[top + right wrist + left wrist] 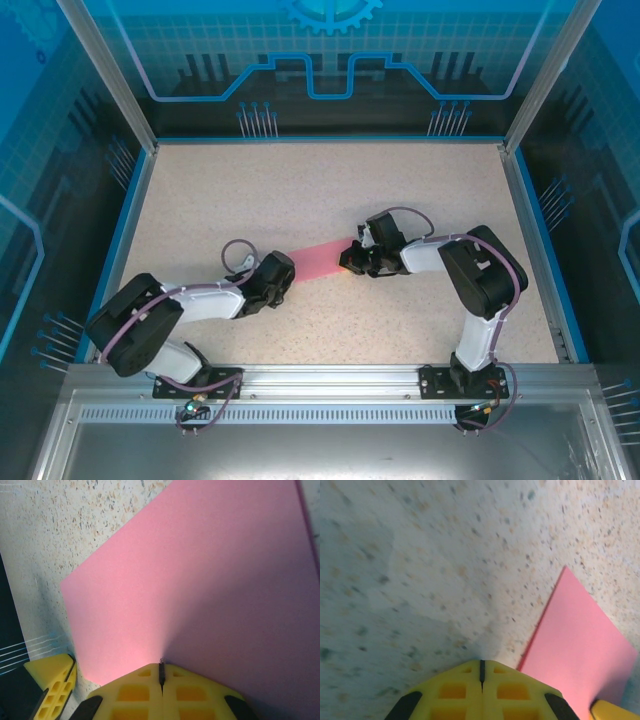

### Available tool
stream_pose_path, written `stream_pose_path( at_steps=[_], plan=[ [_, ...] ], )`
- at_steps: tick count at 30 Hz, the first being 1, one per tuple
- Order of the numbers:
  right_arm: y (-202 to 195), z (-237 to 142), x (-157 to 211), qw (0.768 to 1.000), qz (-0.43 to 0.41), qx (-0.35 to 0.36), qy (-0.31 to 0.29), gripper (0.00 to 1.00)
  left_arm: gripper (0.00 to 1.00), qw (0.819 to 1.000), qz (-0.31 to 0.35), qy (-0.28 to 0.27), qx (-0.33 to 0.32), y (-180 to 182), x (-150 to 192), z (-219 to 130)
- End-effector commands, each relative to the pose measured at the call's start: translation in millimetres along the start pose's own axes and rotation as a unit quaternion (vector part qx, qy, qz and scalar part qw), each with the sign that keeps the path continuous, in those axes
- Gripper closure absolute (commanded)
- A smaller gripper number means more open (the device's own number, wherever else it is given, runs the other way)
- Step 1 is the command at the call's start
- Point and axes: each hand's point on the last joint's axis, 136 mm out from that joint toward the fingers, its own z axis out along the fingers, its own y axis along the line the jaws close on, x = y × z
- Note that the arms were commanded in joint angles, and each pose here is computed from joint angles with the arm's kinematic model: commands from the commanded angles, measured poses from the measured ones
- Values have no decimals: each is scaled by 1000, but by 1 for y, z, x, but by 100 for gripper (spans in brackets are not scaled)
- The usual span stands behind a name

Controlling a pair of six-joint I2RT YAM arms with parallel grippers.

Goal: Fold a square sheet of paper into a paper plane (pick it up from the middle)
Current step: First fold in half a square sheet of paper at the center of the table, then rotate the paper at the center of the table.

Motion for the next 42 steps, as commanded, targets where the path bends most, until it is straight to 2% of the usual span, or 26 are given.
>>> stream_pose_path(
  at_steps=[1, 5, 6, 8, 9, 12, 15, 22, 26, 33, 39, 42],
  plan=[
    [-88, -1, 30, 987, 47, 149, 33, 100, 100, 997, 58, -18, -51, 24, -15, -11],
    [-35, -7, 8, 996, -26, 85, 25, 100, 100, 994, 105, -2, -32, -4, -28, -27],
    [-19, -10, 3, 996, -52, 75, 20, 100, 96, 992, 120, 3, -32, -10, -34, -32],
    [17, -19, -6, 992, -110, 67, 7, 100, 85, 988, 149, 9, -27, -26, -46, -41],
    [31, -22, -7, 988, -138, 73, 2, 100, 74, 987, 159, 14, -28, -32, -52, -45],
    [61, -16, 0, 977, -194, 92, 6, 87, 51, 985, 163, 26, -43, -37, -69, -51],
    [75, 2, 6, 972, -212, 103, 16, 84, 33, 987, 147, 24, -50, -37, -89, -52],
    [101, 48, 13, 964, -234, 120, 47, 77, 7, 986, 126, 10, -113, -18, -123, -54],
    [102, 68, 19, 957, -246, 138, 65, 74, 2, 979, 139, 17, -148, -8, -129, -54],
    [85, 82, 46, 943, -278, 145, 108, 73, 1, 980, 150, 42, -125, -14, -120, -48],
    [38, 50, 93, 892, -382, 142, 196, 71, 1, 978, 167, 75, -101, -21, -108, -44],
    [18, 22, 98, 874, -413, 147, 208, 69, 1, 977, 175, 90, -77, -27, -102, -43]
  ],
)
